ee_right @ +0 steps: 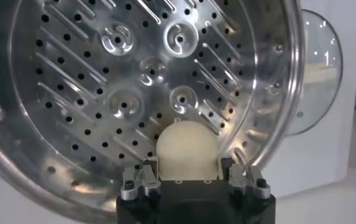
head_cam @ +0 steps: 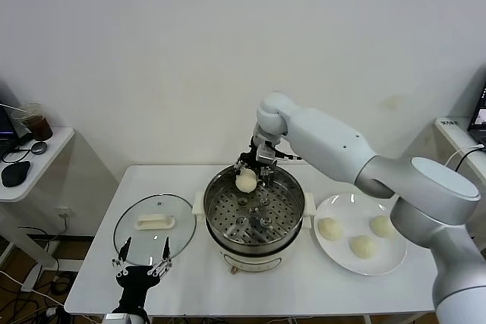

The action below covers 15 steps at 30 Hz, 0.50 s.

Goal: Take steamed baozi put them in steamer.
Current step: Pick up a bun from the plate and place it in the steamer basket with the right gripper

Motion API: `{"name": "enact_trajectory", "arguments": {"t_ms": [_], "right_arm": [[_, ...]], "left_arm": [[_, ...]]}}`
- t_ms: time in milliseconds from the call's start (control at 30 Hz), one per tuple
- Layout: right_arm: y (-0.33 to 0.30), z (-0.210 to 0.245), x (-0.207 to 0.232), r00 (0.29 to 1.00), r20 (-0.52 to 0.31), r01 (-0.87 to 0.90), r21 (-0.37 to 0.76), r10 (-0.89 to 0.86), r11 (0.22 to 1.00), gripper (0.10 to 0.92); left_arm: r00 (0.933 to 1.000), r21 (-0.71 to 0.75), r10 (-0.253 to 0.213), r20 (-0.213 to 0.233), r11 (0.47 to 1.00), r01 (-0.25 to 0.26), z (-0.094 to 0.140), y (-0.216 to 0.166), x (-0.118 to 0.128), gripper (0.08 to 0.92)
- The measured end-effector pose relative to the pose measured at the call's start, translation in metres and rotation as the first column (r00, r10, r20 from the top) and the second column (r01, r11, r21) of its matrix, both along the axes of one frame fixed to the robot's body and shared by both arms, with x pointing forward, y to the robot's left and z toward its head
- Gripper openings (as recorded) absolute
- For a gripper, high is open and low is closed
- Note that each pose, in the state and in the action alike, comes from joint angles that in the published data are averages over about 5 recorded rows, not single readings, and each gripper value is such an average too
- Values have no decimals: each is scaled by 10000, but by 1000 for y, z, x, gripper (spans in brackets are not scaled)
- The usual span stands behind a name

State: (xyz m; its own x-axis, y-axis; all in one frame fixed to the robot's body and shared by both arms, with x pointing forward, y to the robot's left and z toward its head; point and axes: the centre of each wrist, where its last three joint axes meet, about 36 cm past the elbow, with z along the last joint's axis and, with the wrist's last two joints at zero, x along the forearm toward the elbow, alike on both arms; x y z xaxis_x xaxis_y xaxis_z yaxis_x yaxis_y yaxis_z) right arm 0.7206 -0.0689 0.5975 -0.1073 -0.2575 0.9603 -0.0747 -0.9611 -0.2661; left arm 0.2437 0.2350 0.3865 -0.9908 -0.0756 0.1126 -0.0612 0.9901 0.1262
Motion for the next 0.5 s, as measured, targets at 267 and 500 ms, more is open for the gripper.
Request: {"name": "enact_trajectory", "arguments": {"t_ms": [267, 500], "right_arm": [[-3, -12, 0, 9998, -179, 115, -13, -115, 9999, 594], [-6, -15, -1, 9992, -232, 322, -23, -323, 9995, 652]], "left_arm": [[10000, -53, 28, -21, 10000, -28, 0, -1, -1, 823], [10000, -86, -13, -43, 10000, 12, -1, -2, 0, 823]]}}
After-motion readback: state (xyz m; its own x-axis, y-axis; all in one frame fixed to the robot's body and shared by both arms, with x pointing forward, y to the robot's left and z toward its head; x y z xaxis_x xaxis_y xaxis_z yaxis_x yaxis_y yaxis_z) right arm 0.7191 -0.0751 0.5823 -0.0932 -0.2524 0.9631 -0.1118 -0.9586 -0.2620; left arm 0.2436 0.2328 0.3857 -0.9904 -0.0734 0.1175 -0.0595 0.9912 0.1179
